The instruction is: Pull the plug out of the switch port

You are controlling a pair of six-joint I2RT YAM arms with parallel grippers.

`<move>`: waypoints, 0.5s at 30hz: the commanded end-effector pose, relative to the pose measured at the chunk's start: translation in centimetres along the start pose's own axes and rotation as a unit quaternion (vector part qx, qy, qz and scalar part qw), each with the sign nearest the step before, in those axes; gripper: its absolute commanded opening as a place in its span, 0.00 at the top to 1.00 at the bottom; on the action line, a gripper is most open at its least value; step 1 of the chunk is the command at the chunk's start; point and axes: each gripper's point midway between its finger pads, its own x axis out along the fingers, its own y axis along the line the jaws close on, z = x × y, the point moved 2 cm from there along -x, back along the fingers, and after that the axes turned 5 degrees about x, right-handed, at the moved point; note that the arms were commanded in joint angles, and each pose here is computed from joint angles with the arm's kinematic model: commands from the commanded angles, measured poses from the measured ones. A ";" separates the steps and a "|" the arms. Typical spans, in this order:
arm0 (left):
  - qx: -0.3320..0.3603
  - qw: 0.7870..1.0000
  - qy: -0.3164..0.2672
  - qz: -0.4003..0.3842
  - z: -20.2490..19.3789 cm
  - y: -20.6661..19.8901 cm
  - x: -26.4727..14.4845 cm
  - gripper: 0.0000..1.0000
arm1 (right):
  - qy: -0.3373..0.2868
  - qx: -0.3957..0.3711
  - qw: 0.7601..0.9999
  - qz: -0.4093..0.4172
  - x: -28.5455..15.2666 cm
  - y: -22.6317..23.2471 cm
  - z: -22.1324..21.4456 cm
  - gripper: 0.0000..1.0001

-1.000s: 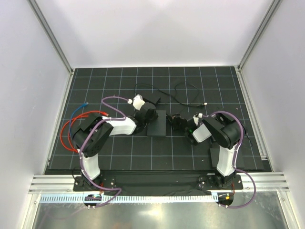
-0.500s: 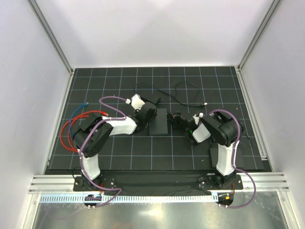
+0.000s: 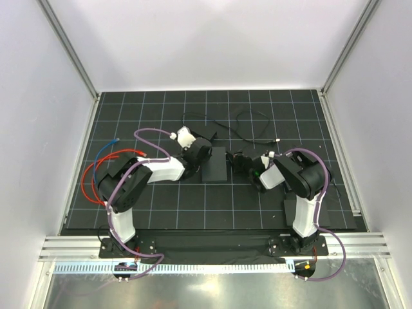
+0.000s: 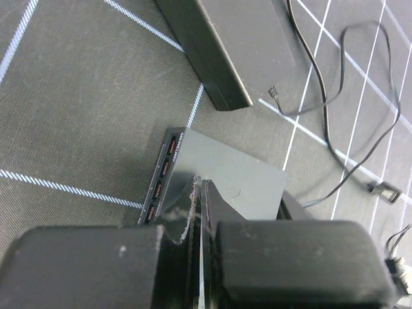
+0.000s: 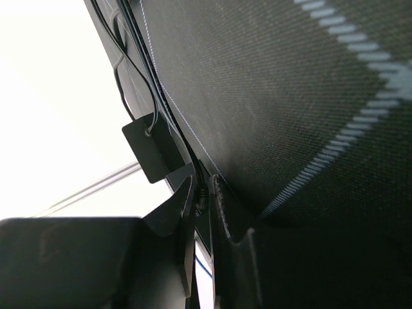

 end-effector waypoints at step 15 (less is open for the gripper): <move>0.418 0.903 0.096 -0.028 -1.6 -4.2 -0.1 0.59 | -0.017 -0.095 0.987 -0.129 0.1 -6.6 4.1 0.99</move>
